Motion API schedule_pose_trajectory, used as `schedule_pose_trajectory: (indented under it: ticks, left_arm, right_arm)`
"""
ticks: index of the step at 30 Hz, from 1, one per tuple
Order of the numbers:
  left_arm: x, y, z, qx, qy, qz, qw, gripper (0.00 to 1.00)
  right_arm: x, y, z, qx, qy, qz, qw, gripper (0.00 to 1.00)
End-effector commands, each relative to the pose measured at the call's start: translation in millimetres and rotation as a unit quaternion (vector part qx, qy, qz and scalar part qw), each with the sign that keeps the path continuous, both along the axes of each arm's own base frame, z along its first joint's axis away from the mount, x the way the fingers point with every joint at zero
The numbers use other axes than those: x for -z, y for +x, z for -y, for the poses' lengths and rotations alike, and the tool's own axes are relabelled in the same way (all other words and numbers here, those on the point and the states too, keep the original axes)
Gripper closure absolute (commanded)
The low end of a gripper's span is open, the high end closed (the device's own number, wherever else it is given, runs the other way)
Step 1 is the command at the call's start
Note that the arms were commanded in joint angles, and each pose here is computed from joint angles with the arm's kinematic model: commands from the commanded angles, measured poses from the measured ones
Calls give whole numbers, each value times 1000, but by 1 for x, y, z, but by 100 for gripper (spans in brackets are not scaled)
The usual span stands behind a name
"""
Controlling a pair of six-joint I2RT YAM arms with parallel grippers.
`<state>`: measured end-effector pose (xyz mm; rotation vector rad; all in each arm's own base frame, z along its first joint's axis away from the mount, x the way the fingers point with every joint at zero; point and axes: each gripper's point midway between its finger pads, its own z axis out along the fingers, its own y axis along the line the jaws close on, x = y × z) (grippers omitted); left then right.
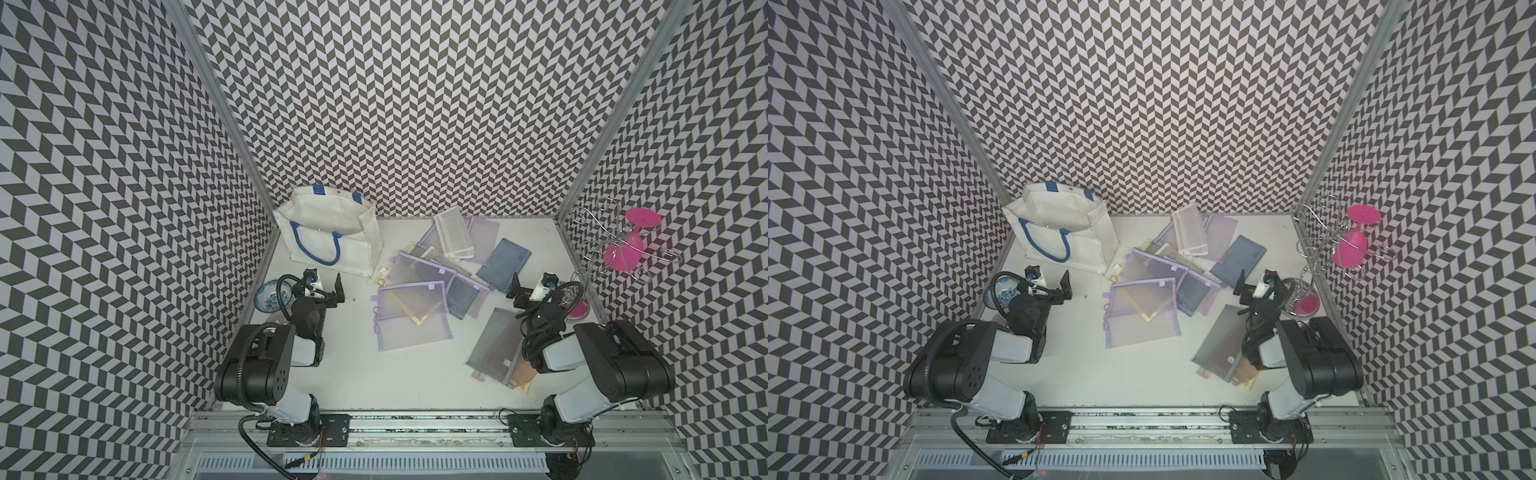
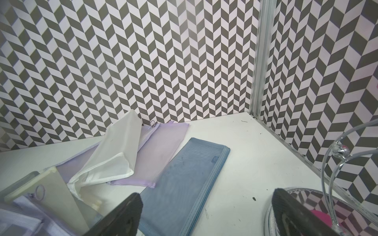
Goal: Put the pencil pouch into the canvas bag
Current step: Move the canvas bag to the center of the board.
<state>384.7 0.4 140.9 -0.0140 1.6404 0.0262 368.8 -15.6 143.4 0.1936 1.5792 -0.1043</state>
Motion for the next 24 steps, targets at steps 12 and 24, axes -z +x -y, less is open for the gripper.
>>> schedule_pose_trajectory:
  ticks: [12,24]
  left_arm:
    - [-5,1,-2,-6,-3,11,1000,1]
    - [-5,1,-2,-7,-1,11,1000,1]
  right_arm:
    - [-11,1,-3,-6,-4,21,1000,1]
    - [-11,1,-3,-6,-5,21,1000,1]
